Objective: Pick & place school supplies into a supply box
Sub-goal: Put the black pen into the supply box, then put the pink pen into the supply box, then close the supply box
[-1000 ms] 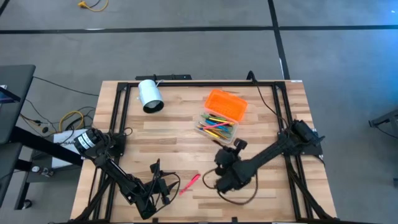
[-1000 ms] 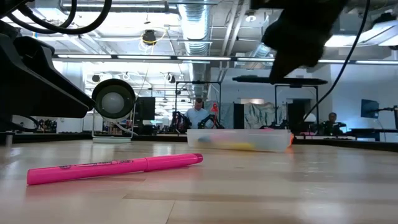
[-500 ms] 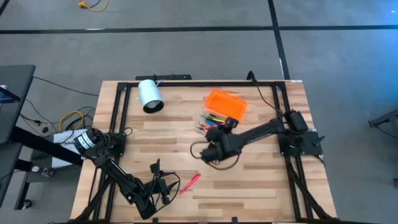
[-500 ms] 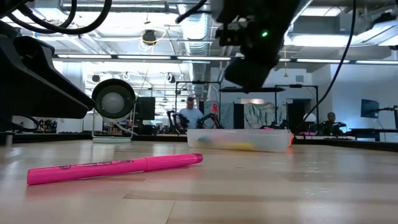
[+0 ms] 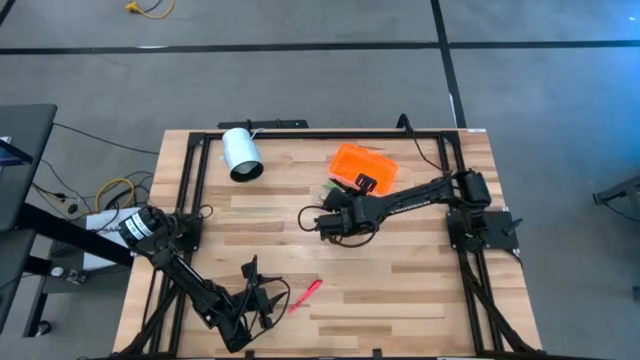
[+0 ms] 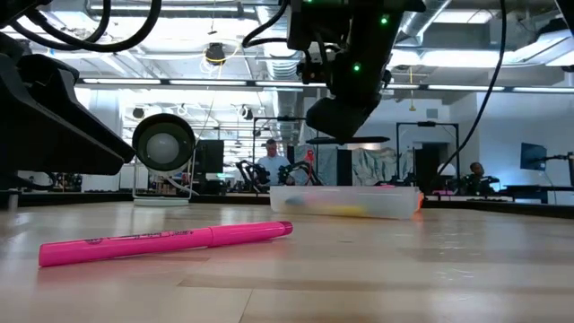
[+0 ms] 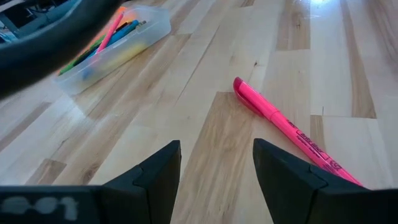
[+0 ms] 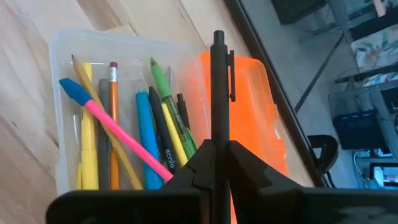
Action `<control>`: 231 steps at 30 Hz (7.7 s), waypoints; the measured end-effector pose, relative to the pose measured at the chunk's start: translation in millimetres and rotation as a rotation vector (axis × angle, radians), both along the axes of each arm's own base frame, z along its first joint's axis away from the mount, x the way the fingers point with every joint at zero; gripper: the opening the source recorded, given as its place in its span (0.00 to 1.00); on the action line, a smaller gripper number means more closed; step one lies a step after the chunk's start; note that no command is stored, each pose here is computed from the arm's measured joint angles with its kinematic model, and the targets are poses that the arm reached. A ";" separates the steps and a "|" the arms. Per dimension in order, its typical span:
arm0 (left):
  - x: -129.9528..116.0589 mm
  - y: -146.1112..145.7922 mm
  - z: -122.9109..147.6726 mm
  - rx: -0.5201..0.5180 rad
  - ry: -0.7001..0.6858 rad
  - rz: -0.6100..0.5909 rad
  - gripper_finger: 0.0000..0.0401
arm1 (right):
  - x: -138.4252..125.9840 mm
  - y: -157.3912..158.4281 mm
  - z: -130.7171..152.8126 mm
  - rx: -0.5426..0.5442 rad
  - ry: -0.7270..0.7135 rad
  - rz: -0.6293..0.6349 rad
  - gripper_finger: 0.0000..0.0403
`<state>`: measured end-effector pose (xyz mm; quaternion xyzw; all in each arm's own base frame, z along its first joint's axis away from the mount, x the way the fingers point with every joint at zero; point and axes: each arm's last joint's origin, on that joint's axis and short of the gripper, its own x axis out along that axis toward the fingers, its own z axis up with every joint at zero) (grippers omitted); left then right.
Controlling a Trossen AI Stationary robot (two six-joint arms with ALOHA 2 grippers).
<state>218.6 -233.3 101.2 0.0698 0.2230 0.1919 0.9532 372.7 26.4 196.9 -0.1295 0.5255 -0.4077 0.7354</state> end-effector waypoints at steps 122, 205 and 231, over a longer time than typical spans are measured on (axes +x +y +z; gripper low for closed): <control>72.9 27.2 -25.0 -0.224 0.291 -0.074 0.05 | -145.2 265.1 8.3 -0.053 -0.574 0.515 0.32; 203.4 296.5 73.4 0.193 0.582 -0.120 0.40 | -124.1 168.4 -31.3 -0.393 -0.266 0.379 0.32; 142.9 289.6 150.8 0.096 0.688 -0.118 0.40 | -45.0 37.1 -40.3 -0.348 -0.106 -0.009 0.24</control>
